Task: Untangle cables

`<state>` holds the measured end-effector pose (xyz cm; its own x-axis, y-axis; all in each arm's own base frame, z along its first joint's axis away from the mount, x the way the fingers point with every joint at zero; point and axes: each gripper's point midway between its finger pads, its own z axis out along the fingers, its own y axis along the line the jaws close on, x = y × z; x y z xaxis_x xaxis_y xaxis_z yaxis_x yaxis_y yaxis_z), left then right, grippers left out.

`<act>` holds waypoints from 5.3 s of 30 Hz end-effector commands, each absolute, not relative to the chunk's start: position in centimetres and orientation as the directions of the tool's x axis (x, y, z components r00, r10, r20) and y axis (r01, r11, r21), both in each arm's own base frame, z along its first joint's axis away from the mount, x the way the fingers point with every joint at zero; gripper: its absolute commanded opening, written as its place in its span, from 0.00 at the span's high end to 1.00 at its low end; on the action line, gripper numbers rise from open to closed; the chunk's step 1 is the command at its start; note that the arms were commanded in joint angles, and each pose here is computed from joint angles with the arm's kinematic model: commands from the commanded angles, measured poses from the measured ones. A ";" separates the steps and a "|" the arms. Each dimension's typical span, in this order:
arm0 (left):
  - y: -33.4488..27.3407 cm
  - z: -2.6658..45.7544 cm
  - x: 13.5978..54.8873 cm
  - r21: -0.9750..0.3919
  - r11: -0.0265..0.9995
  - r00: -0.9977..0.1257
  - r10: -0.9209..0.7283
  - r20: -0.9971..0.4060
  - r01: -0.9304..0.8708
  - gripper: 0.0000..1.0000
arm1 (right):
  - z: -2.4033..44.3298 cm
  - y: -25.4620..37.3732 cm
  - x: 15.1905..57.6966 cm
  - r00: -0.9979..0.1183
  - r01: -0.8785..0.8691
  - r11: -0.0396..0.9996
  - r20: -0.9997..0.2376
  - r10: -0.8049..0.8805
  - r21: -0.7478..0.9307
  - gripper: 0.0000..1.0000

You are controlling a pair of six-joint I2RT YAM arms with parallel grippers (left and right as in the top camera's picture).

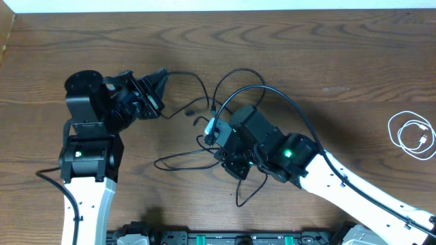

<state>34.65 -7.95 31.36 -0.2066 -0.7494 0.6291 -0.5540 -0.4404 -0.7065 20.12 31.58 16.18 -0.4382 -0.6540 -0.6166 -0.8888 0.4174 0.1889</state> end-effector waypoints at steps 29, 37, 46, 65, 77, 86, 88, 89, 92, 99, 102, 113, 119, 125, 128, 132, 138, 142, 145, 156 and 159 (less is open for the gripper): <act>6.6 29.6 34.9 -0.826 0.444 -0.214 -0.895 -0.391 -0.348 0.92 | 29.1 19.5 29.4 -0.431 -0.570 0.821 -0.857 -0.282 0.017 0.99; 2.7 26.1 32.8 -0.760 0.544 -0.456 -0.811 -0.367 -0.355 0.92 | 23.6 20.0 31.4 -0.584 -0.525 0.847 -0.758 -0.290 0.081 0.99; -0.4 22.2 30.4 -0.682 0.604 -0.613 -0.738 -0.283 -0.413 0.91 | 15.4 19.6 31.4 -0.874 -0.204 0.942 -0.484 -0.051 0.268 0.29; -11.1 14.4 30.4 -0.580 0.770 -0.908 -0.402 -0.119 -0.266 0.49 | 11.5 11.6 29.9 -0.859 0.347 0.933 -0.366 0.358 0.098 0.01; -15.8 21.1 33.5 -0.801 0.592 -0.907 -0.285 -0.311 0.089 0.04 | 9.6 11.2 31.0 -0.860 0.276 0.958 -0.426 0.281 0.074 0.01; -15.3 20.8 33.8 -0.778 0.622 -0.897 -0.293 -0.331 0.085 0.04 | 6.0 11.6 33.4 -0.809 -0.013 1.000 -0.588 0.004 0.025 0.05; -15.3 20.8 33.8 -0.779 0.622 -0.897 -0.293 -0.331 0.084 0.03 | 6.0 13.1 34.0 -0.773 -0.109 0.992 -0.633 -0.046 0.062 0.21; -15.3 20.8 33.8 -0.779 0.622 -0.897 -0.293 -0.331 0.084 0.03 | 6.1 13.8 34.2 -0.760 -0.143 0.986 -0.648 -0.054 0.085 0.38; -15.3 20.7 33.8 -0.778 0.622 -0.897 -0.293 -0.330 0.084 0.03 | 6.6 14.8 34.5 -0.742 -0.176 0.976 -0.669 -0.044 0.131 0.82; -15.3 20.7 33.8 -0.778 0.622 -0.897 -0.293 -0.331 0.084 0.03 | 10.3 16.6 36.5 -0.714 -0.213 0.961 -0.700 -0.030 0.176 0.99; -15.3 20.7 33.8 -0.778 0.622 -0.897 -0.293 -0.331 0.084 0.03 | 12.9 16.8 37.4 -0.715 -0.209 0.962 -0.699 -0.028 0.175 0.99; -15.3 20.7 33.8 -0.778 0.622 -0.897 -0.293 -0.331 0.084 0.03 | 14.3 16.4 39.1 -0.707 -0.206 0.970 -0.705 -0.055 0.131 0.97; -15.3 20.7 33.8 -0.778 0.622 -0.897 -0.293 -0.331 0.084 0.03 | 8.7 19.5 36.5 -0.822 -0.315 0.922 -0.550 -0.147 0.225 0.91; -15.3 20.7 33.8 -0.778 0.622 -0.897 -0.293 -0.331 0.084 0.03 | 4.5 21.3 34.8 -0.901 -0.264 0.913 -0.416 -0.119 0.310 0.83; -15.3 20.7 33.8 -0.778 0.622 -0.897 -0.293 -0.331 0.084 0.02 | 2.6 21.5 34.6 -0.924 -0.224 0.922 -0.369 -0.098 0.316 0.54; -15.3 20.7 33.8 -0.778 0.622 -0.897 -0.293 -0.331 0.084 0.03 | 1.0 21.8 34.9 -0.931 -0.200 0.927 -0.356 -0.078 0.318 0.27; -15.3 20.7 33.8 -0.778 0.622 -0.897 -0.293 -0.331 0.084 0.03 | 0.4 20.4 36.2 -0.919 -0.109 0.967 -0.393 -0.010 0.230 0.19; -15.3 20.7 33.8 -0.778 0.622 -0.897 -0.293 -0.331 0.084 0.03 | -0.3 20.2 35.8 -0.910 -0.106 0.985 -0.413 -0.042 0.135 0.34; -15.3 20.7 33.8 -0.778 0.622 -0.897 -0.293 -0.331 0.084 0.03 | -1.9 20.4 34.4 -0.914 -0.128 0.991 -0.393 -0.102 0.041 0.36; -15.3 20.7 33.8 -0.778 0.622 -0.897 -0.293 -0.331 0.084 0.02 | -3.4 19.2 34.3 -0.941 -0.027 1.000 -0.338 -0.028 -0.007 0.96; -15.3 20.7 33.8 -0.778 0.622 -0.897 -0.293 -0.331 0.084 0.02 | -3.3 18.0 35.0 -0.938 0.004 1.000 -0.347 -0.004 -0.022 0.99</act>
